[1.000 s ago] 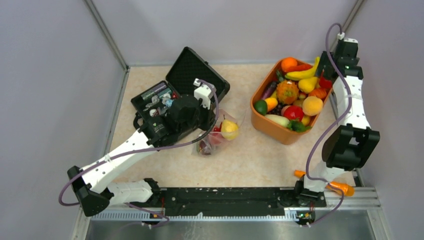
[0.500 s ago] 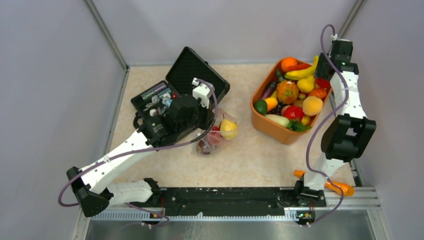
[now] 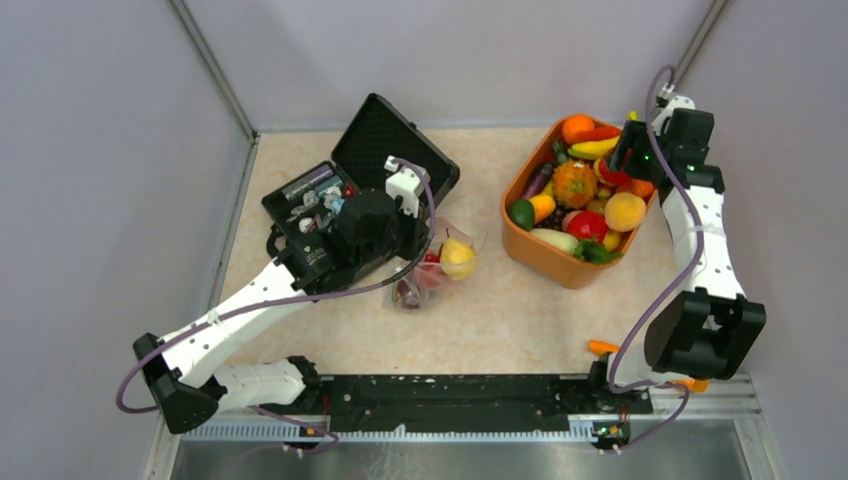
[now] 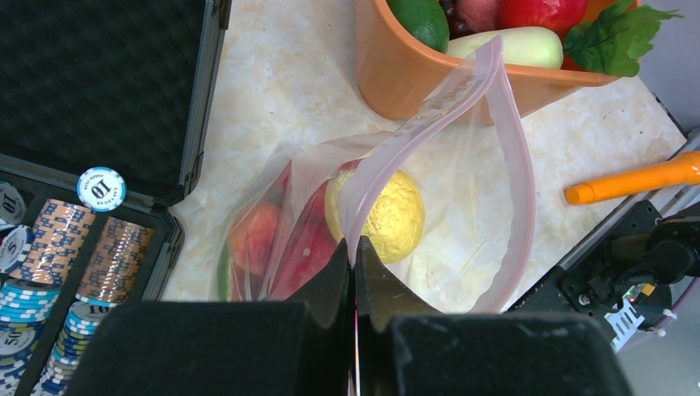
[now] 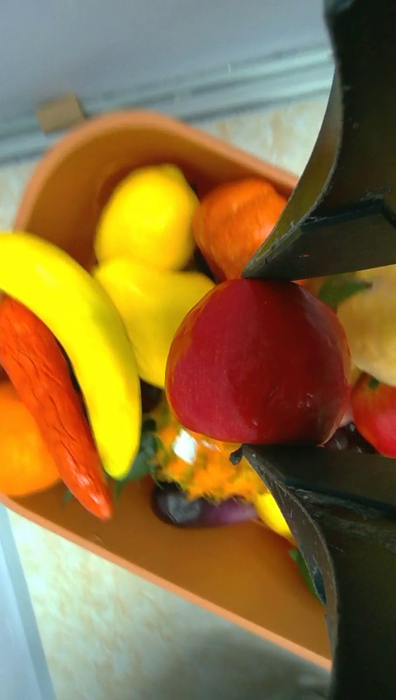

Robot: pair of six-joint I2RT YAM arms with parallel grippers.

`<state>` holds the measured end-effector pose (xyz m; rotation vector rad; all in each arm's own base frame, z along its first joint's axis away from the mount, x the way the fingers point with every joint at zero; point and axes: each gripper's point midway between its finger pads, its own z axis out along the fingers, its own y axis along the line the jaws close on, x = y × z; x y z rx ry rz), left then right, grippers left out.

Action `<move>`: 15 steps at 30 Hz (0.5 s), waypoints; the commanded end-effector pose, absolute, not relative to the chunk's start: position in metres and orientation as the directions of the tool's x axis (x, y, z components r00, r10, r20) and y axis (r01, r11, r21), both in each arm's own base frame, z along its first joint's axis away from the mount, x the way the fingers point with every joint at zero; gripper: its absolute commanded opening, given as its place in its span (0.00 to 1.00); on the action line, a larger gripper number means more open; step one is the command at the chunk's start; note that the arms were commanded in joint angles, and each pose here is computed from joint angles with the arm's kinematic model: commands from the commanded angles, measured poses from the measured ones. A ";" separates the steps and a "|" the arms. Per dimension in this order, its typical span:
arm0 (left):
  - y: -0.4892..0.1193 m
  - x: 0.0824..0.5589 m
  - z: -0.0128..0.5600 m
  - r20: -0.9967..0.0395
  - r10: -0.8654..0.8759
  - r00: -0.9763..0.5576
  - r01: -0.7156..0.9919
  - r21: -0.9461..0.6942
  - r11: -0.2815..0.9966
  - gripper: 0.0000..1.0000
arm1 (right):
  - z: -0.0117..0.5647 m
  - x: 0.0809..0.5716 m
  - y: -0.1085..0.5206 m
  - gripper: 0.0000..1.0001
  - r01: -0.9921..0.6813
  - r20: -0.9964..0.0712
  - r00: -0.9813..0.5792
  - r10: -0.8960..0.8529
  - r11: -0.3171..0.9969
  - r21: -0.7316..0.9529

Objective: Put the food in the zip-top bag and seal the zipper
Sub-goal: Pick up the fake fruit from the bin.

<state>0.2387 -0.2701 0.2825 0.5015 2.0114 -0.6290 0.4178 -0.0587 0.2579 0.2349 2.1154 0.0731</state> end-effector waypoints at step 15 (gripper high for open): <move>-0.281 0.239 0.294 -0.873 0.033 -0.486 0.582 -0.296 0.757 0.00 | 0.311 0.360 0.055 0.46 -0.301 -0.838 -0.428 0.337 0.821 0.484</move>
